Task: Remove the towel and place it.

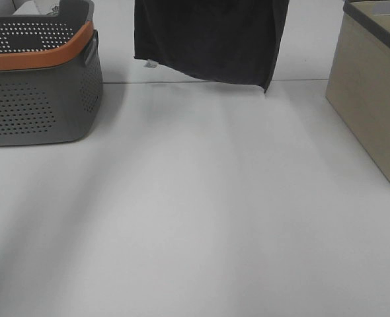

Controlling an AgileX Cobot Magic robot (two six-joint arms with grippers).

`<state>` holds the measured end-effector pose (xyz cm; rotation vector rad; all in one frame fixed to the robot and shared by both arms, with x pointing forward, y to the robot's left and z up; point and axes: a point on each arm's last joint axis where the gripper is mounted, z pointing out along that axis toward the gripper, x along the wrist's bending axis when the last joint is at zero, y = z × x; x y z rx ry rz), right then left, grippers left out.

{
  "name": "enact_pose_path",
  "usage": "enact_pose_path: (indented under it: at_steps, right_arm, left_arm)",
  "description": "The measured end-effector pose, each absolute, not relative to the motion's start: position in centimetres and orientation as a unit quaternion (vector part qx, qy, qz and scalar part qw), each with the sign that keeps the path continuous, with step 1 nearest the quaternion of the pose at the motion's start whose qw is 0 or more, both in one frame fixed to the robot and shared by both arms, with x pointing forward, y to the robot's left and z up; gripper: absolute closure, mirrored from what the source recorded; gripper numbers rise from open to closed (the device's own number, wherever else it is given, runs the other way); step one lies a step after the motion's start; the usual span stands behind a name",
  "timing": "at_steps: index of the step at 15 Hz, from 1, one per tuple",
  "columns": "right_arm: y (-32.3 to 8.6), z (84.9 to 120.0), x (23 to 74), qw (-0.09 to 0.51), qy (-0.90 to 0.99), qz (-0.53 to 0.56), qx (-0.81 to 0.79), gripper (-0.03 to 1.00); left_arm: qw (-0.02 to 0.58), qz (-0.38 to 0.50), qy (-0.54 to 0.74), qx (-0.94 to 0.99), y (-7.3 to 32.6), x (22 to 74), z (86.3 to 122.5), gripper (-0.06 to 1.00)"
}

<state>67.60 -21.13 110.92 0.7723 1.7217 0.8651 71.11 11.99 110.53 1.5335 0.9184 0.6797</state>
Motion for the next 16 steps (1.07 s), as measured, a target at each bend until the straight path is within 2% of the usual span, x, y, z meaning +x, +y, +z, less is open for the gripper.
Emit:
enact_pose_path:
  at_steps: [3,4,9,16]
  right_arm:
    - [-21.7,104.1,62.9,0.466,0.744,0.359,0.317,0.95]
    - [-21.8,102.5,61.1,0.457,0.749,0.364,0.313,0.95]
    - [-22.1,97.3,55.7,0.401,0.784,0.36,0.308,0.95]
    - [-21.6,92.7,51.2,0.33,0.852,0.331,0.235,0.95]
  left_arm:
    - [0.487,0.241,0.421,0.726,10.9,68.2,102.0,0.94]
    - [0.458,0.242,0.422,0.744,10.5,66.5,100.5,0.94]
    - [0.399,0.203,0.431,0.784,11.7,58.9,97.9,0.94]
    - [0.354,0.145,0.444,0.81,12.8,55.7,94.1,0.94]
